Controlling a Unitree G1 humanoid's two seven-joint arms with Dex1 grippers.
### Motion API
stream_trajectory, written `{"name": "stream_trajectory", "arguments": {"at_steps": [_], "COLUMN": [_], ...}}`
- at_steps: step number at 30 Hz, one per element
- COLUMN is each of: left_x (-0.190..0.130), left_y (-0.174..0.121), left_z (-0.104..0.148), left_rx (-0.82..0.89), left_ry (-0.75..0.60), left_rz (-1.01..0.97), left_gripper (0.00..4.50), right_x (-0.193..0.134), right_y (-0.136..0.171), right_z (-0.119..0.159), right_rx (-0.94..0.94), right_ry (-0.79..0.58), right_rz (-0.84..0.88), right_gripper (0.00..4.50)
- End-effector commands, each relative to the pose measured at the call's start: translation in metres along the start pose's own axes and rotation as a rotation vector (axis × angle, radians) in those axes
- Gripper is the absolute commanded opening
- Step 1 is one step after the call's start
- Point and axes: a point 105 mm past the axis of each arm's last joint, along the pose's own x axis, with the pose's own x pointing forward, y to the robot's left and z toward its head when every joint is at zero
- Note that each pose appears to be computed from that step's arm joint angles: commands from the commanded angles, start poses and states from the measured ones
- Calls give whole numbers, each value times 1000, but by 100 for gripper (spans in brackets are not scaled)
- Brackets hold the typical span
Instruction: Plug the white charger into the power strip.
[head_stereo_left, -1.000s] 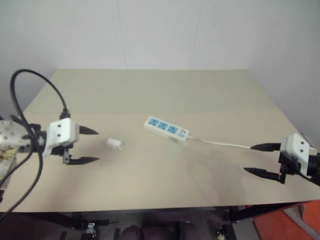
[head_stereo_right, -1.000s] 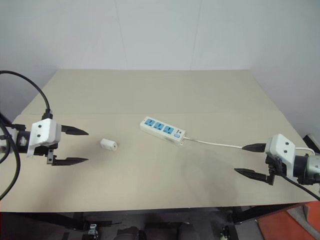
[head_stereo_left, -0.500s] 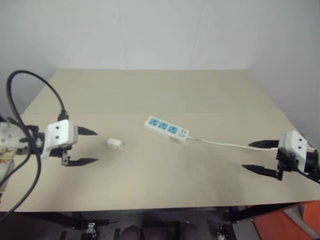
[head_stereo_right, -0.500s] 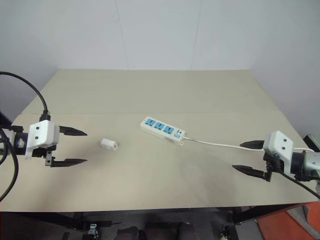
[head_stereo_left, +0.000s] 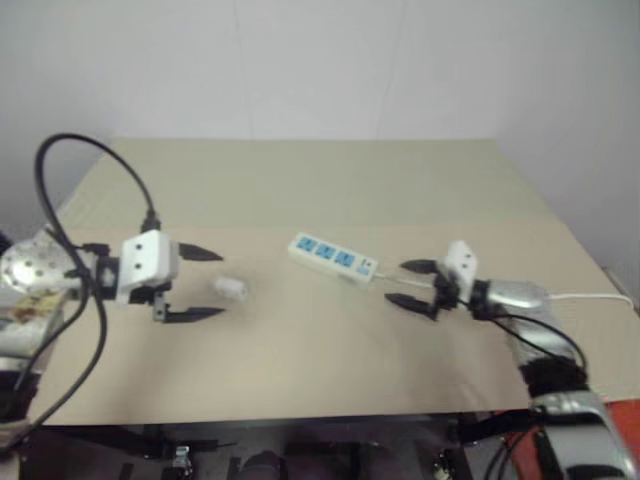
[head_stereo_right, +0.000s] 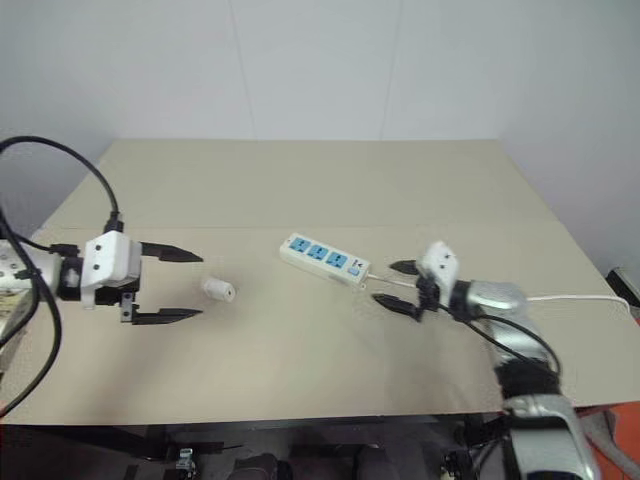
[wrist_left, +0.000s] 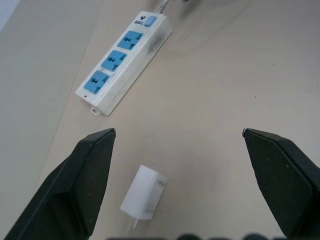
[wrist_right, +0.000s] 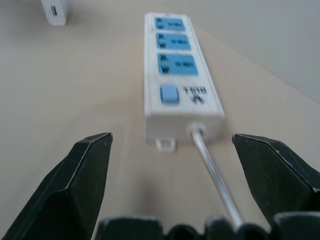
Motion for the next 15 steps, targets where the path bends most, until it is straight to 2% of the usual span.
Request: {"name": "stream_trajectory", "arguments": {"at_steps": [1,7,15], "left_x": [2,4,0], "left_y": [3,-2,-1], "left_z": [6,1,-4], "left_rx": [42,40,41], "left_ry": [5,13,33], "left_rz": [6,-15,-10], "left_gripper": [445,445,445], "right_x": [9,31,40], "right_y": [-13,-18,-11], "right_z": [16,19,12], "right_rx": [-30,9,43], "right_ry": [-58,-83,-73], "right_rz": [-36,-41,25], "right_gripper": [450,450,450]}}
